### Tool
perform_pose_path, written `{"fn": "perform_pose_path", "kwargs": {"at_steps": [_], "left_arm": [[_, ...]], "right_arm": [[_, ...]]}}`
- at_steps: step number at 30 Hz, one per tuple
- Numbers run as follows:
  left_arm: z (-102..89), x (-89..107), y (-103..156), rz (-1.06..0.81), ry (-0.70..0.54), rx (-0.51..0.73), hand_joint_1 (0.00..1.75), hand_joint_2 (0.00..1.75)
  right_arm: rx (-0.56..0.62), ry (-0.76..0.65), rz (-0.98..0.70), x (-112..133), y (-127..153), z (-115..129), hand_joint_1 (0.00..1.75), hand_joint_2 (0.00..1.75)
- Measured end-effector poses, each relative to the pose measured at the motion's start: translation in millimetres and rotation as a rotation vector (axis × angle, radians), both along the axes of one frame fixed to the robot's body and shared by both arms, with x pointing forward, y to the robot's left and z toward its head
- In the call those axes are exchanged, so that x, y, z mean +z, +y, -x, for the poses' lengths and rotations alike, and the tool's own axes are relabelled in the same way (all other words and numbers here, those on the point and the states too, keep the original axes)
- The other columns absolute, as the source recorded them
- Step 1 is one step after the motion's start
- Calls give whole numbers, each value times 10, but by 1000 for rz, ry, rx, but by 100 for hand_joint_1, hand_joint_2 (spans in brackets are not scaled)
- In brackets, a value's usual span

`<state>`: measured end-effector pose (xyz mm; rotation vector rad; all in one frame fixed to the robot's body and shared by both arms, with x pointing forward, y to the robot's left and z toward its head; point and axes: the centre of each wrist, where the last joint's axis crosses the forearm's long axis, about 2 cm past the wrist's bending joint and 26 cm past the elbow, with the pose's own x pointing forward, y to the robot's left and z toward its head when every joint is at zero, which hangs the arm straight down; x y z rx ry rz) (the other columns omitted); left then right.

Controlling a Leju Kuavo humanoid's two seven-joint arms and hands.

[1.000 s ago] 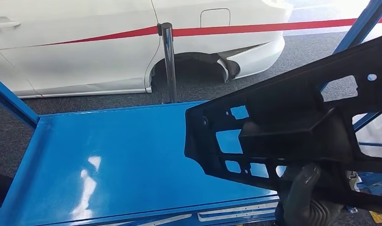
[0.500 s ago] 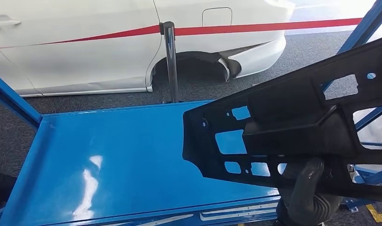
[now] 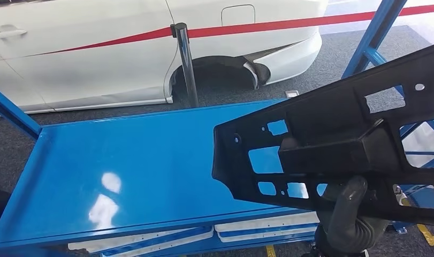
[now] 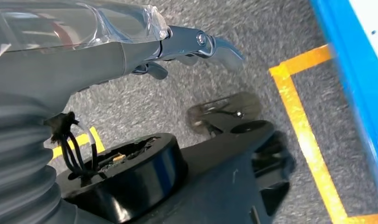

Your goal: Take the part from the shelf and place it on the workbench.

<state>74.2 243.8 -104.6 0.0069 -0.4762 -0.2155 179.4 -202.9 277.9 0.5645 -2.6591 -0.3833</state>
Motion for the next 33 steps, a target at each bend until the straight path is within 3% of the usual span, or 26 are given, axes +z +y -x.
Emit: {"fn": "perform_pose_path", "kwargs": {"at_steps": [33], "left_arm": [[-25,5,-14,45,4,-3,0,175]], "right_arm": [[-95,22,60,-30,-16,-48,175,175]]}}
